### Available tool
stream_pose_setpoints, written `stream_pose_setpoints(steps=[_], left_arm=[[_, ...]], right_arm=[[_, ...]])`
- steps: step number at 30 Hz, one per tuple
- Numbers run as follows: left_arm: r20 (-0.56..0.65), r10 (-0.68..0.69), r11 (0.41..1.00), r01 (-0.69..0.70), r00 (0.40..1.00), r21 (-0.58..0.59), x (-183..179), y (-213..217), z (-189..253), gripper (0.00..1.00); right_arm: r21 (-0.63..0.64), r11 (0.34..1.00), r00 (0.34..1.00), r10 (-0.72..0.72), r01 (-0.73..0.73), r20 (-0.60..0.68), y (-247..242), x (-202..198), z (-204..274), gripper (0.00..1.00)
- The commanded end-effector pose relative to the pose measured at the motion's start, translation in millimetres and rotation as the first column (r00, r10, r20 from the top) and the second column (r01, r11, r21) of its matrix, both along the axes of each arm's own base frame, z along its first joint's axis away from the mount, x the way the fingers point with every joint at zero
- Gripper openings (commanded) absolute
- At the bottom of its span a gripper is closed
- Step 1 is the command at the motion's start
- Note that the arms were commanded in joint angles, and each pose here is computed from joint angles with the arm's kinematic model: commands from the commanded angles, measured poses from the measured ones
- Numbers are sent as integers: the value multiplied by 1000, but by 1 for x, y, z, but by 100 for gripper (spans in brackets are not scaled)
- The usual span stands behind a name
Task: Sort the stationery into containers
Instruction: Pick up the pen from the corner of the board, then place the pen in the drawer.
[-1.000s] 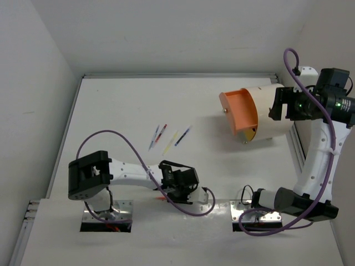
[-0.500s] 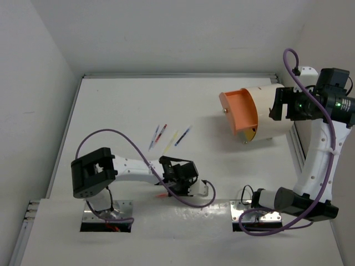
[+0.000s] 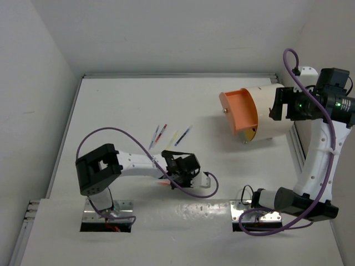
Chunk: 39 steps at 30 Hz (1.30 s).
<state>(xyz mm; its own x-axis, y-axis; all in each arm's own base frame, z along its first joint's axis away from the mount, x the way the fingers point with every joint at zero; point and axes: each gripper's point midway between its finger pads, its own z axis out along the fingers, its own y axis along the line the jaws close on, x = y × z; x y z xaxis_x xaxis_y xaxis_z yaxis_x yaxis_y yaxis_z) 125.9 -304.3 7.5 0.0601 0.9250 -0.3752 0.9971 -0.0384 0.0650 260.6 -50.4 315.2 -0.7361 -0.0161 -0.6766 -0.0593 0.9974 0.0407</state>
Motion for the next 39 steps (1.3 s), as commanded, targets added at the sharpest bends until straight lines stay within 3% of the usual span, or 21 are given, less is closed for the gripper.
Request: stream_pose_setpoints(steps=[1,6,8,9,11,12,14,15,20,21,23,26,28,39], left_arm=[[-44,44,999,-44,998,-2,3,-2,10,0],[72,95,942,-66,993,-330,31,-32,131,0],[132,150,883,-72,980,-464,51,-46,206,0],[144,253,816,-131,957,-563,75,-50,258,0],[133,360,723,-186,923,-666,101,-52,313,0],[98,438,627,-225,893,-746,123,-54,361,0],[46,494,525,-255,868,-812,139,-59,404,0],[-32,549,410,-302,835,-861,154,-64,437,0],[-184,518,154,-302,835,-941,177,-90,493,0],[-261,484,62,-330,835,-942,182,-101,502,0],[-339,432,-26,-365,836,-931,194,-106,518,0],[-513,284,-90,-511,810,-855,215,-143,503,0],[-525,236,-125,-510,818,-851,221,-154,504,0],[-606,174,-100,-598,776,-795,250,-213,430,0]], right_arm=[[-15,1000,1000,12,-11,16,-2,3,1,79],[-3,1000,1000,11,-11,20,1,2,-2,79],[8,1000,1000,9,-9,17,3,1,-5,79],[15,1000,1000,6,-7,18,3,2,-6,79],[25,1000,1000,4,-5,14,4,3,-7,79],[33,999,1000,4,-5,13,5,4,-7,79],[41,999,1000,3,-3,13,5,5,-7,79],[47,999,1000,2,-3,13,6,6,-7,79],[60,998,1000,-4,3,6,5,11,-8,79],[60,998,1000,-7,6,8,5,11,-7,79],[52,999,1000,-9,8,10,3,12,-5,79],[39,999,1000,-15,15,8,1,12,-5,79],[44,999,1000,-14,14,6,2,12,-7,79],[62,998,1000,-8,9,-16,4,12,-21,79]])
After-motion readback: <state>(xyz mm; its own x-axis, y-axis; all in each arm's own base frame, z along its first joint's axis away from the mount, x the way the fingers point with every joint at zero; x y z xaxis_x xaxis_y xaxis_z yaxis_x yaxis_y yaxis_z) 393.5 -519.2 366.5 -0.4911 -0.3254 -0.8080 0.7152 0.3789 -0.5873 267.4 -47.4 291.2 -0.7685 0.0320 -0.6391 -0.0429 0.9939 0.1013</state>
